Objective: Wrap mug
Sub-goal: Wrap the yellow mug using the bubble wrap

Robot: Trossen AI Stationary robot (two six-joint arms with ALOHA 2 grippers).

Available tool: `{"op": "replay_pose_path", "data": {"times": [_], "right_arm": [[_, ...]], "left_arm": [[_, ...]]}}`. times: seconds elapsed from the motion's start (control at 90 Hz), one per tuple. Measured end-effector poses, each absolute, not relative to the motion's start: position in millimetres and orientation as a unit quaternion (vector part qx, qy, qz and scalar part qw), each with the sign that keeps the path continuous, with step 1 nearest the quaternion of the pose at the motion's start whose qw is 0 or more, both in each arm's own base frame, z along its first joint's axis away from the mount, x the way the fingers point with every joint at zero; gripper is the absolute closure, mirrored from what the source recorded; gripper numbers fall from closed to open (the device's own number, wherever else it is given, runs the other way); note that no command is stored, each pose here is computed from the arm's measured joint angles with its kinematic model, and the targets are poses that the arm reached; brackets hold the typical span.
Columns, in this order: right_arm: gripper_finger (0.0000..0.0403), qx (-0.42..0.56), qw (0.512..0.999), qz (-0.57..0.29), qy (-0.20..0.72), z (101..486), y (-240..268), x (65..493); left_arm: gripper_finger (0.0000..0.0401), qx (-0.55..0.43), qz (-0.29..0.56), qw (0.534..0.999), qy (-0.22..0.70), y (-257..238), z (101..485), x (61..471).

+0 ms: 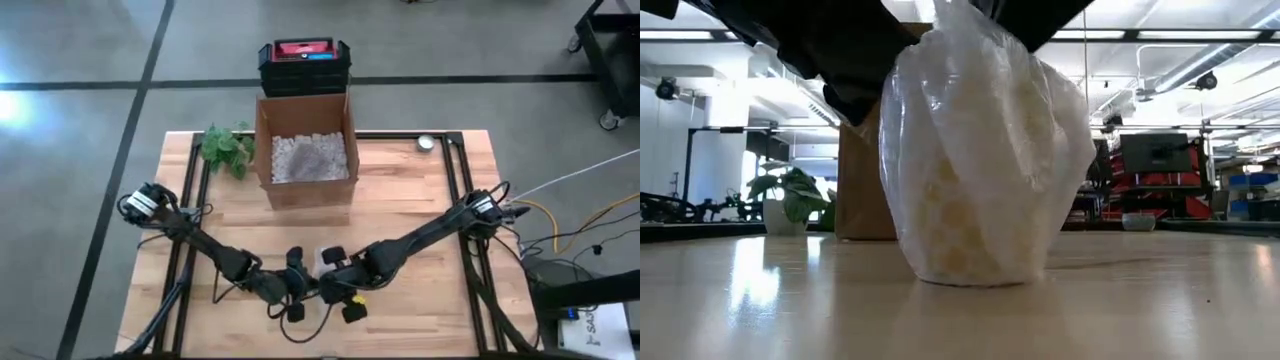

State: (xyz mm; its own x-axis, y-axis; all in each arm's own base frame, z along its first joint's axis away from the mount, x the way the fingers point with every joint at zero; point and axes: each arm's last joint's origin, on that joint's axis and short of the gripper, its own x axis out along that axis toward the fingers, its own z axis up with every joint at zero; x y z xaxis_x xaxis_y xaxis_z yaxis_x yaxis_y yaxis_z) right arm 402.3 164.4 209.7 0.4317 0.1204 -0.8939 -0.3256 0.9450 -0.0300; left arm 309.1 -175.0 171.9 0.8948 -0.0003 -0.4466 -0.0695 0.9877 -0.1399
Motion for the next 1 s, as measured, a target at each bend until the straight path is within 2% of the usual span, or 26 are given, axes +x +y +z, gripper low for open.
{"op": "replay_pose_path", "data": {"times": [0.067, 0.289, 0.444, 0.589, 0.722, 1.0], "right_arm": [[0.0403, -0.098, 0.841, 0.129, 0.516, 209.1, 161.0, 403.7], [0.0403, -0.092, 0.812, 0.141, 0.559, 164.3, 160.7, 411.3], [0.0403, -0.087, 0.812, 0.137, 0.56, 159.9, 161.3, 412.7], [0.0403, -0.091, 0.823, 0.144, 0.541, 167.6, 161.8, 413.3], [0.0403, -0.096, 0.833, 0.149, 0.524, 173.1, 162.1, 414.8], [0.0403, -0.098, 0.831, 0.153, 0.525, 173.3, 162.7, 414.2]], "left_arm": [[0.0401, -0.077, 0.018, 0.97, 0.229, -174.9, 171.8, 309.1], [0.0401, -0.066, 0.01, 0.972, 0.224, -176.0, 175.1, 308.1], [0.0401, -0.051, 0.005, 0.974, 0.222, -174.9, 190.7, 298.4], [0.0401, -0.029, 0.066, 0.975, 0.21, -166.9, 212.0, 284.4], [0.0401, -0.003, 0.123, 0.971, 0.206, -159.7, 212.2, 282.0], [0.0401, -0.043, 0.027, 0.975, 0.217, -164.0, 182.6, 309.3]]}}
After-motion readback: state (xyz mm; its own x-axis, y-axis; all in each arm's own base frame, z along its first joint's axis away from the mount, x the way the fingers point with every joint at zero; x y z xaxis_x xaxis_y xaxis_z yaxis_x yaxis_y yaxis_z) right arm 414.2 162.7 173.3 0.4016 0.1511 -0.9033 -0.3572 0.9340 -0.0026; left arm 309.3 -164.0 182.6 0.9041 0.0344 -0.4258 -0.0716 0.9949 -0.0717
